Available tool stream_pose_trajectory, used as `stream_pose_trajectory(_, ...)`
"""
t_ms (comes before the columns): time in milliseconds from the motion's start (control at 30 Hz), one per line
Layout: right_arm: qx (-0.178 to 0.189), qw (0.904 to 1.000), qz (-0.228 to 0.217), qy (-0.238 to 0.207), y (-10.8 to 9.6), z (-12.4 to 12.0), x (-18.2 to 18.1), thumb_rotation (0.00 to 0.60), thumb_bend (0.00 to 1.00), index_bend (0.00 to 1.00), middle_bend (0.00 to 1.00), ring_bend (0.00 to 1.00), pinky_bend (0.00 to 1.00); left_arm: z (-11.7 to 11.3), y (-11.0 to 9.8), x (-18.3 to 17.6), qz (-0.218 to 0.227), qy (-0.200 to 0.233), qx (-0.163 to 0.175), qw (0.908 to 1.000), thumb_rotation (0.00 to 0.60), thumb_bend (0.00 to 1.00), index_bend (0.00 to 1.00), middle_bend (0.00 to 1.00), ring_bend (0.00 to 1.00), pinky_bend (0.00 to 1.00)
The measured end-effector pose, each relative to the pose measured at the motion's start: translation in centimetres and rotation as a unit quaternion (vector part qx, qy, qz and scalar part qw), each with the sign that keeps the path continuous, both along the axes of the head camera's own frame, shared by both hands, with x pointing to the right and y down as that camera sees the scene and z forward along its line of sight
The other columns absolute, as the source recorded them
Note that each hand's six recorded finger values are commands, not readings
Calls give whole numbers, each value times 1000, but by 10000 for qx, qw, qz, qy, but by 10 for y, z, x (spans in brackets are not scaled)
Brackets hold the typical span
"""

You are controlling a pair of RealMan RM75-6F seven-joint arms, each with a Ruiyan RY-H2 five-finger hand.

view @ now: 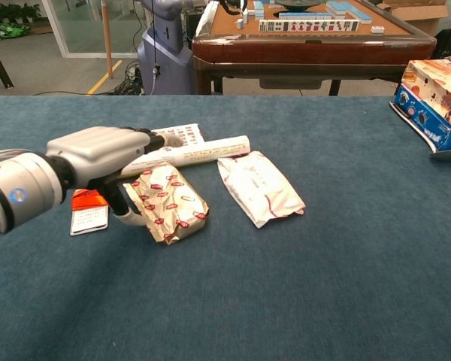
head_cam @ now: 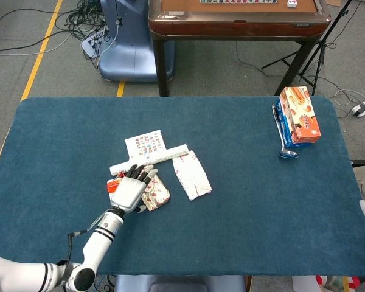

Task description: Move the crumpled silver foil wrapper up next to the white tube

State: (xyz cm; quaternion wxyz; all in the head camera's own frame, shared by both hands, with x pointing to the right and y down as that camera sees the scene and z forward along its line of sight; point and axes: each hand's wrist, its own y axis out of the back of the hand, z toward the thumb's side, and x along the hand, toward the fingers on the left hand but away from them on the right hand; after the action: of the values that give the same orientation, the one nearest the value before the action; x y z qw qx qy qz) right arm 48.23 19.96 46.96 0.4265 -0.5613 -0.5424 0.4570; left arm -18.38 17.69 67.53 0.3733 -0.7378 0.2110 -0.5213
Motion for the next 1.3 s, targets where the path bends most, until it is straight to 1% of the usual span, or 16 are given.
stream_pose_trajectory(67, -20, 10000, -10, 20, 0, 1, -1, 600, 203, 435, 330, 321, 537, -9, 2, -8, 14, -56, 47, 10000, 600, 0, 0, 0, 0, 1)
stream_pose_trajectory(167, -67, 10000, -34, 62, 0, 4, -3, 600, 203, 435, 330, 321, 536, -21, 6, -27, 110, -269, 182, 9994, 600, 0, 0, 0, 0, 1)
stream_pose_trajectory(333, -166, 9997, -116, 162, -1, 11, -9, 600, 203, 435, 330, 321, 537, -41, 11, -66, 74, -657, 537, 9964, 600, 0, 0, 0, 0, 2)
stream_pose_trajectory(400, -216, 9994, -154, 211, -1, 14, -12, 600, 203, 435, 330, 321, 536, -47, 13, -81, -14, -700, 576, 9959, 600, 0, 0, 0, 0, 6)
stream_pose_trajectory(533, -315, 9989, -207, 291, -1, 21, -16, 600, 203, 435, 330, 321, 536, -57, 19, -108, -257, -638, 611, 9958, 600, 0, 0, 0, 0, 17)
stream_pose_trajectory(667, -428, 9981, -247, 370, -1, 28, -20, 600, 203, 435, 330, 321, 537, -74, 25, -145, -681, -594, 751, 9931, 600, 0, 0, 0, 0, 25)
stream_pose_trajectory(767, -486, 9976, -266, 422, -1, 32, -22, 600, 204, 435, 330, 321, 537, -87, 28, -172, -995, -651, 992, 9879, 600, 0, 6, 0, 0, 37)
stream_pose_trajectory(833, -538, 9971, -276, 469, -1, 35, -23, 600, 207, 435, 330, 321, 537, -97, 31, -191, -1174, -778, 1230, 9824, 600, 0, 47, 0, 0, 39)
stream_pose_trajectory(900, -604, 9964, -291, 525, -1, 38, -25, 600, 207, 435, 330, 321, 537, -106, 35, -208, -1354, -923, 1443, 9759, 600, 0, 114, 0, 0, 39)
stream_pose_trajectory(1000, -691, 9954, -320, 575, -2, 42, -27, 600, 208, 435, 331, 321, 536, -115, 42, -227, -1543, -1118, 1615, 9683, 600, 0, 169, 0, 0, 39)
stream_pose_trajectory(1200, -767, 9945, -354, 619, -2, 47, -30, 600, 209, 435, 330, 321, 537, -122, 56, -249, -1792, -1258, 1615, 9623, 600, 0, 196, 0, 0, 43)
stream_pose_trajectory(1300, -811, 9940, -372, 632, -2, 49, -32, 600, 209, 435, 330, 321, 537, -122, 62, -258, -1791, -1348, 1636, 9607, 600, 0, 200, 0, 0, 50)
